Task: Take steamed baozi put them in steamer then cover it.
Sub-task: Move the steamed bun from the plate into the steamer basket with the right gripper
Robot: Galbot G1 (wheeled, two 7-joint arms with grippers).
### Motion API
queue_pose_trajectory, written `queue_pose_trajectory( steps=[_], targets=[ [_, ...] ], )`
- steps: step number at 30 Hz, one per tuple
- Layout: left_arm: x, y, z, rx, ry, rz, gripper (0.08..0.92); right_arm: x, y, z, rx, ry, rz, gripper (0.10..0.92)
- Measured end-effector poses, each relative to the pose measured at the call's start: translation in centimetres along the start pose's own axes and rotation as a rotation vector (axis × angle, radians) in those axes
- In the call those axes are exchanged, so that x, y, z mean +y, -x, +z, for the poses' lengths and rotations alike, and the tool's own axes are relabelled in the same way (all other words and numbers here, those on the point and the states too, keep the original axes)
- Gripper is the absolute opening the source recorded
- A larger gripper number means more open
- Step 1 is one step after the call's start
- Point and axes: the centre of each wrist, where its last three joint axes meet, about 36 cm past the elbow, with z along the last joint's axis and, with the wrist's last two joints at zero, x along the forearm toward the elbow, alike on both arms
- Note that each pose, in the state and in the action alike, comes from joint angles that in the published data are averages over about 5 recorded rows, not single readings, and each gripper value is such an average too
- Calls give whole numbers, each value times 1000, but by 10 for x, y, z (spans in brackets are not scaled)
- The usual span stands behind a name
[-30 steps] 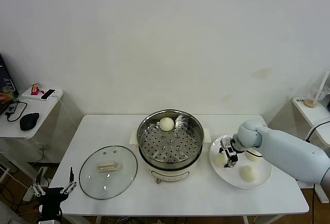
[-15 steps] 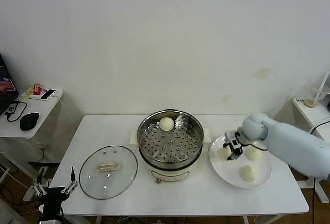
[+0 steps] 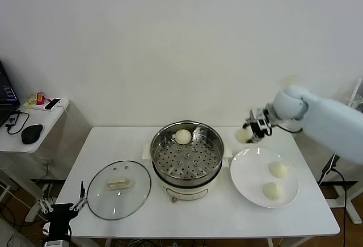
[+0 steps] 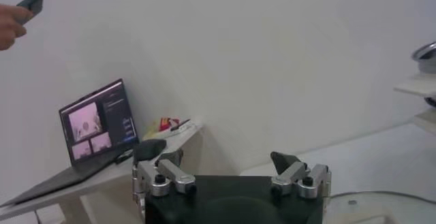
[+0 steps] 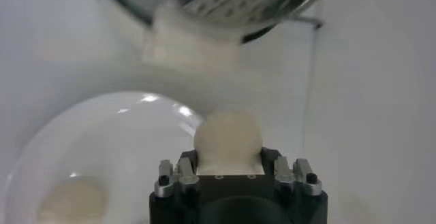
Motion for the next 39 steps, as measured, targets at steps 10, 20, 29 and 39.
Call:
queue_pose_trajectory(
  steps=[10, 20, 29, 39],
  targets=[
    [3, 3, 1, -3, 6, -14, 823, -21, 12, -81, -98, -6, -8, 585],
    [5, -1, 0, 0, 8, -29, 823, -21, 63, -153, -143, 46, -78, 585],
    [3, -3, -2, -4, 4, -34, 823, -16, 100, -198, -143, 95, -113, 585],
    [4, -3, -2, -7, 5, -37, 823, -11, 125, -222, -125, 118, -137, 585]
  ],
)
